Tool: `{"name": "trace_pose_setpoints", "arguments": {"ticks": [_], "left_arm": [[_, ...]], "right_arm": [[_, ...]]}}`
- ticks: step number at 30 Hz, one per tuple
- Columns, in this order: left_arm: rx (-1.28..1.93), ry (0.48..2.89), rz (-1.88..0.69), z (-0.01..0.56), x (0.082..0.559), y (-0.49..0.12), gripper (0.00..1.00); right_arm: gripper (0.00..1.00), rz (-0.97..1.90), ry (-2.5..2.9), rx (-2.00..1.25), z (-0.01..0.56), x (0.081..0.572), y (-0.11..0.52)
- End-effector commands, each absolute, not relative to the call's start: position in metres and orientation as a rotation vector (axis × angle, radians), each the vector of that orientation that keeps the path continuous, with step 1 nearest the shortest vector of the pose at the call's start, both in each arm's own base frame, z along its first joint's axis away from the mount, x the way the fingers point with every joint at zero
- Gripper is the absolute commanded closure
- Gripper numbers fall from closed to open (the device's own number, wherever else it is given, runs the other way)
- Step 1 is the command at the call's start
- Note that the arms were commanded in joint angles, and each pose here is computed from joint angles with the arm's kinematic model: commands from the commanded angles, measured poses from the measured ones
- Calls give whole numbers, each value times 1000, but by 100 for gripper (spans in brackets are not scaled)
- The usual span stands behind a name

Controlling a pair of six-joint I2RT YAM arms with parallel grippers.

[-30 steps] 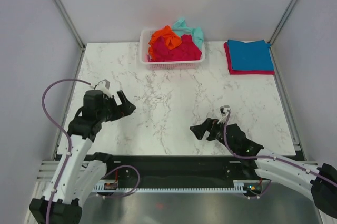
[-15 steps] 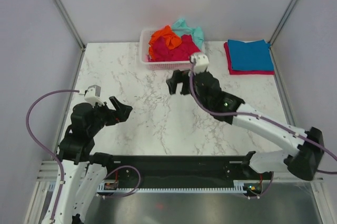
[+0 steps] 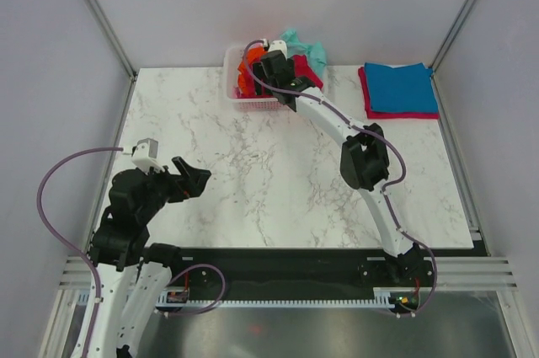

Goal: Fold and stack the t-shirts
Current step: Grab the tshirt from the pile, then move the tshirt to the center of the board

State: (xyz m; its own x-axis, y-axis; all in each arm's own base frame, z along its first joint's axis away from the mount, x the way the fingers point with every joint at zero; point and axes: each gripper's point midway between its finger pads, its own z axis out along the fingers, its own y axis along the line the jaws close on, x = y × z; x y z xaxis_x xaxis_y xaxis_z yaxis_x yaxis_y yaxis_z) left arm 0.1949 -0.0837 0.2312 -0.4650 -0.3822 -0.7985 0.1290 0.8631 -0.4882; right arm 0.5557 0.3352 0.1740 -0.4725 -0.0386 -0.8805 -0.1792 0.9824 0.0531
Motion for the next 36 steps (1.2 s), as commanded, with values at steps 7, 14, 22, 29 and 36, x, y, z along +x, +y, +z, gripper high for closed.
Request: {"name": "trace_pose_setpoints", "arguments": {"ticks": [7,14,22,29,36], "left_arm": [[-171,1935,-603,238,195,-83,2],[-186,1925,-592,239,196,-79,2],[-187,1937,-593,237,197,-80,2],[-194,1942,-588,236,198,-79,2],[-204,1939,-582,236,198,-78,2]], "right_arm": [[41,247,2050,-129,164,590,334],[98,224,2000,-168,195,577,335],[100,350,1698,-218,381,528,345],[100,520,1297,-143,592,412,286],[74,283,1593,-73,469,375,214]]}}
